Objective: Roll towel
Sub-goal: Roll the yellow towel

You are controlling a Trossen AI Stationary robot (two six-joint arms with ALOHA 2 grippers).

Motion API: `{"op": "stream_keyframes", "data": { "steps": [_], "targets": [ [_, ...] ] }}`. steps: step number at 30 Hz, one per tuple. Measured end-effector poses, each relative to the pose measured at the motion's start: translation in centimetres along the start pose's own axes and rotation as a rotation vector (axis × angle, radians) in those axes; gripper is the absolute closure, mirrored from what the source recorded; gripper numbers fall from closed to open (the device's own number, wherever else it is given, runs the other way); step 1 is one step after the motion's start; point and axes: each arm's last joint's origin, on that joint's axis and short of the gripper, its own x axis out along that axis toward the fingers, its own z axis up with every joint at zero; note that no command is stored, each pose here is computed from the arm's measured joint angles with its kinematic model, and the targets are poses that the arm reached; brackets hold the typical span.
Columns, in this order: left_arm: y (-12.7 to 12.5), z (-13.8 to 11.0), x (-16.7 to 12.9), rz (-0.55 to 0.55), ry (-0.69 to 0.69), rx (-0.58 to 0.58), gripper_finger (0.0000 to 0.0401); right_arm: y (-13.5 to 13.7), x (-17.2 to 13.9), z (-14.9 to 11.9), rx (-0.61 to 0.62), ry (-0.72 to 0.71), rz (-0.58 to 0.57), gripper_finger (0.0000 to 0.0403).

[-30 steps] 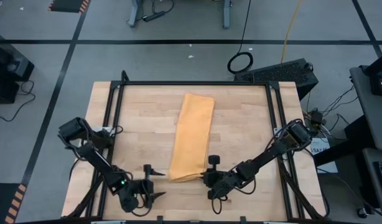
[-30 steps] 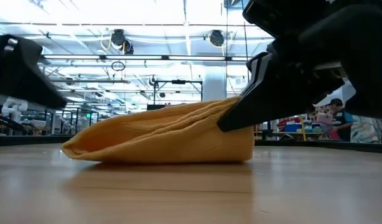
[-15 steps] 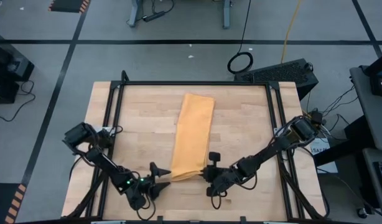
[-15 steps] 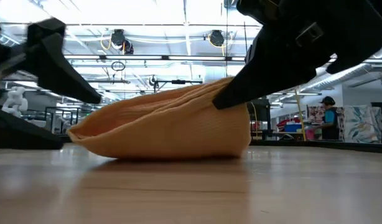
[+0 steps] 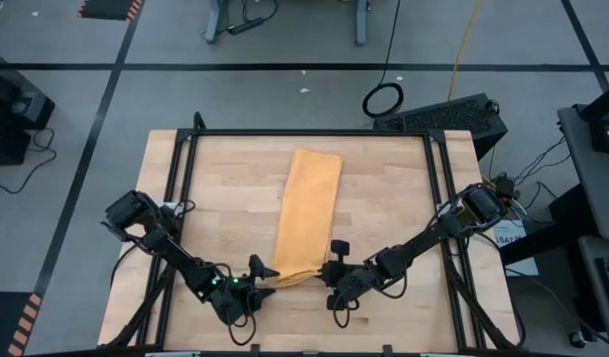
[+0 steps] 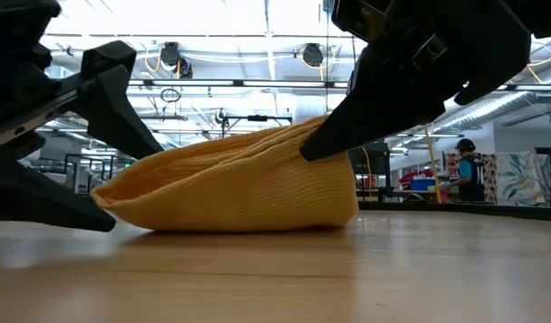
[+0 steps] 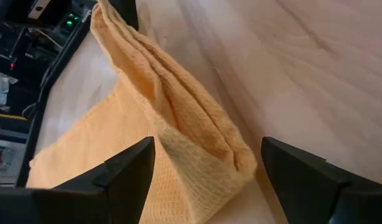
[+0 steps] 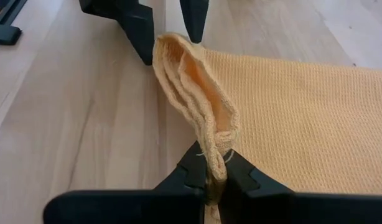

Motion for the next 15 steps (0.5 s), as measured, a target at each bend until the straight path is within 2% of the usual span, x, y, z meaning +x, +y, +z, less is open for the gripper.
{"op": "stream_keyframes", "data": {
  "steps": [10,15],
  "targets": [
    [0.54,-0.26,0.56,-0.015,0.021,-0.011,0.0148,0.0,0.0,0.0,0.006,0.0,0.0,0.0394],
    [0.31,-0.13,0.24,0.014,0.031,-0.012,0.0181,-0.01,0.0,-0.02,0.021,0.001,-0.001,0.0394]
  ]
}}
